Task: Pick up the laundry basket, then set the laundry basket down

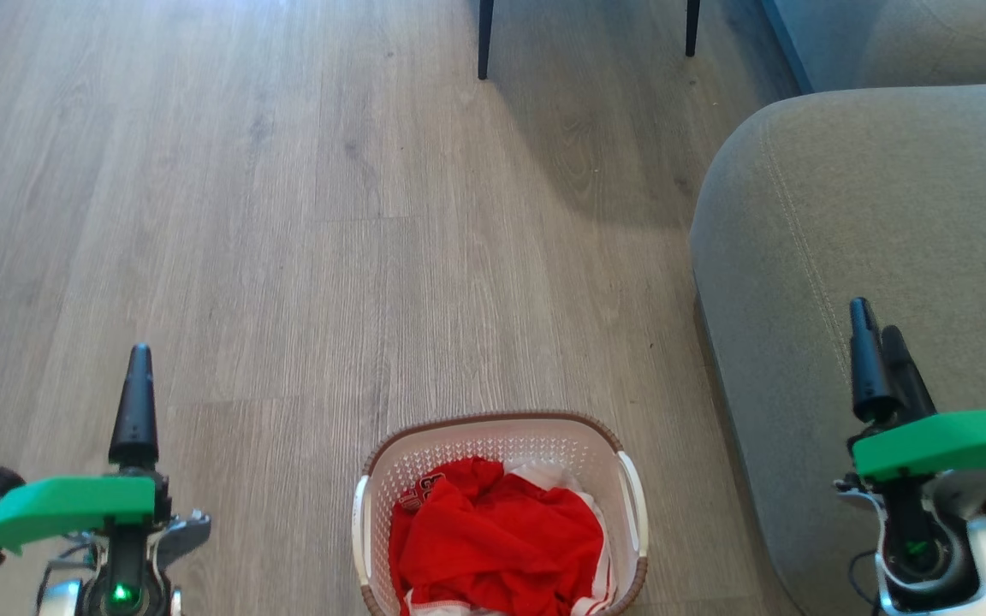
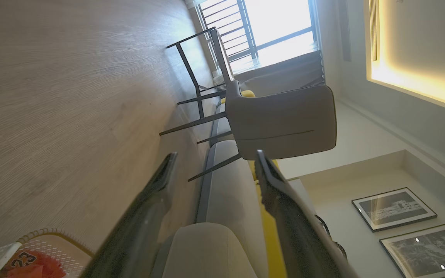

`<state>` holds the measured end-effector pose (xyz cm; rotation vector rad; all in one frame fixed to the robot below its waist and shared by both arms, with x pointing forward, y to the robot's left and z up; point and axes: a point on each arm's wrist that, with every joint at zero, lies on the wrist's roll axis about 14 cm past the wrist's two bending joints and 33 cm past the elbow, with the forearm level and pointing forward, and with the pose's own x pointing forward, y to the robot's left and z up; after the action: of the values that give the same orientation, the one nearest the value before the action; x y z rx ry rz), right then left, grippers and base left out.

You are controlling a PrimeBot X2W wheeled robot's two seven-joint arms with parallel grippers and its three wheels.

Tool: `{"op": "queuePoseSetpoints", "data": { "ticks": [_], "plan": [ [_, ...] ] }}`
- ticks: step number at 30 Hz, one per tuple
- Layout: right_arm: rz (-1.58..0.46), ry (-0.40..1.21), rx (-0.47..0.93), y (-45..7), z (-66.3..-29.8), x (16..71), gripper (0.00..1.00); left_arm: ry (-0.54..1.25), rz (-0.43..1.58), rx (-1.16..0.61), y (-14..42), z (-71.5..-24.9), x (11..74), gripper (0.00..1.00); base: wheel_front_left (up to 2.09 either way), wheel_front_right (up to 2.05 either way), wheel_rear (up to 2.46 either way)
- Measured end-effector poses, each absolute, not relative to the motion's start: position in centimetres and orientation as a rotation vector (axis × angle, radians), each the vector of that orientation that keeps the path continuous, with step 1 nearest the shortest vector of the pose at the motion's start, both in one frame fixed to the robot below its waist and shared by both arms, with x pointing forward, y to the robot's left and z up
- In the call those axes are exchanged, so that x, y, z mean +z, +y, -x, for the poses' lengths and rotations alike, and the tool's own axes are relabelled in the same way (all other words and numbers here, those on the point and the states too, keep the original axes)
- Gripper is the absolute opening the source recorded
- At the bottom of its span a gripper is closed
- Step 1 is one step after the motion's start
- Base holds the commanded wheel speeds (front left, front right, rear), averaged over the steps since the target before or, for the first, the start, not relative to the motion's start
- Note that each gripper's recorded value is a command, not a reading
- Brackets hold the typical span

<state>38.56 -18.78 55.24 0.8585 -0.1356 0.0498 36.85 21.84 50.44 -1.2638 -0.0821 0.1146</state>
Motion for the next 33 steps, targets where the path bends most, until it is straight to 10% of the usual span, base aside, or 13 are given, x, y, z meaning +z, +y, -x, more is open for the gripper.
{"op": "queuePoseSetpoints", "data": {
  "ticks": [33],
  "plan": [
    [-0.247,-0.33,0.264,-12.8,-38.4,61.7,1.0,-0.189,0.53,-0.098,12.6,-37.9,58.5,1.0,0.0,0.0,0.0]
  ]
}}
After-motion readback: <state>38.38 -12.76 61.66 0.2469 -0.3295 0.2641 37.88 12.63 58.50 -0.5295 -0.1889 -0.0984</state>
